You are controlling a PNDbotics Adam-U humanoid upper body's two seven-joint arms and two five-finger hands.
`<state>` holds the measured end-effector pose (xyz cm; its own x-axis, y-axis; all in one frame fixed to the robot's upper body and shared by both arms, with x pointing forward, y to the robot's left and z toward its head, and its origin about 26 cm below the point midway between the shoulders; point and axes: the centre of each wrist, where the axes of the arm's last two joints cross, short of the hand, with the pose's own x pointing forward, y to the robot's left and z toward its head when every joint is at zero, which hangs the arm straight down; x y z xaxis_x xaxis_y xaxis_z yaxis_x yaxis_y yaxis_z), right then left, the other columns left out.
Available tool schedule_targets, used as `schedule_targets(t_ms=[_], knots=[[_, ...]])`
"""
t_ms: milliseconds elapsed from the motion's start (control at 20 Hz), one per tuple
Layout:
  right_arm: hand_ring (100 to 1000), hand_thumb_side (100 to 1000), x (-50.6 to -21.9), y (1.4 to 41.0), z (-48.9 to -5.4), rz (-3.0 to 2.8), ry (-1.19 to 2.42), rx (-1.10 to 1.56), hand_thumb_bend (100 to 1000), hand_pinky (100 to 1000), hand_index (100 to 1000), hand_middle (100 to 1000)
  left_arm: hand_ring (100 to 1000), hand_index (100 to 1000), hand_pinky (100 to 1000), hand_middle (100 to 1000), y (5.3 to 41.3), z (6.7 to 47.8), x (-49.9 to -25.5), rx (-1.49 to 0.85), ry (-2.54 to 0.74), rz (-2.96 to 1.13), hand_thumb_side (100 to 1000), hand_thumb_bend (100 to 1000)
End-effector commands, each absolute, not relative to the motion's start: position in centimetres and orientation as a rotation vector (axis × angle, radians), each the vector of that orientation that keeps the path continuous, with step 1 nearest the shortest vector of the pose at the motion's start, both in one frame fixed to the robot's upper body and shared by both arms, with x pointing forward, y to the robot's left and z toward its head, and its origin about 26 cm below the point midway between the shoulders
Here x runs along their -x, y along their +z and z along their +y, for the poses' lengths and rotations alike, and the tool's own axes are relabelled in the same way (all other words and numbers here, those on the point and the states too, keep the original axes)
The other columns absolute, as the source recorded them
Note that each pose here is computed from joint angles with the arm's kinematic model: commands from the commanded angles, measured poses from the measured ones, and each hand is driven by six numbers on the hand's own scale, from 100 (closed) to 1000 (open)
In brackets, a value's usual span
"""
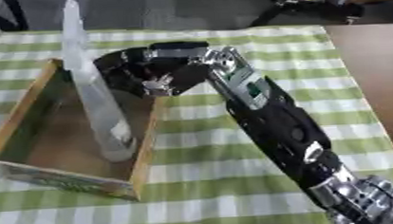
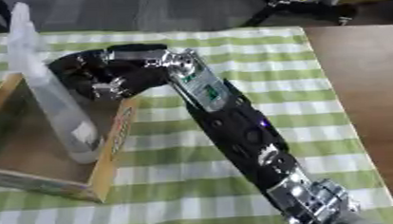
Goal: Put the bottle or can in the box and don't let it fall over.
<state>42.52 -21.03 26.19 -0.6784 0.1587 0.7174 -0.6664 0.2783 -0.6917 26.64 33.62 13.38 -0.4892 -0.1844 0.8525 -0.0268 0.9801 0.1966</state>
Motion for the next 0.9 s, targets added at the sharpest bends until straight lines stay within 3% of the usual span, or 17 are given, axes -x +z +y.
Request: schedule_targets(t_ms=[50,700,900], knots=[[1000,523,-41.9,27.8,-22.0,-1.883,1.491,-0.428,100,1000,1000,1000,763,841,1000,969,14.0,34.1,-26.4,-0.178,-0.199,-2.092,853,100],[1000,526,-39.1,29.0,-26.7,-1.983,1.428,-0.333,100,1000,1000,1000,761,841,998,967,13.8,34.4,-26.1,-0.201,-0.185,-2.084,851,100],[1000,523,-37.4,29.7,-28.8,-2.077,1.233,-0.321,100,973,1000,1000,760,841,997,967,13.7,34.5,-26.0,-0.209,-0.179,-2.079,851,100]])
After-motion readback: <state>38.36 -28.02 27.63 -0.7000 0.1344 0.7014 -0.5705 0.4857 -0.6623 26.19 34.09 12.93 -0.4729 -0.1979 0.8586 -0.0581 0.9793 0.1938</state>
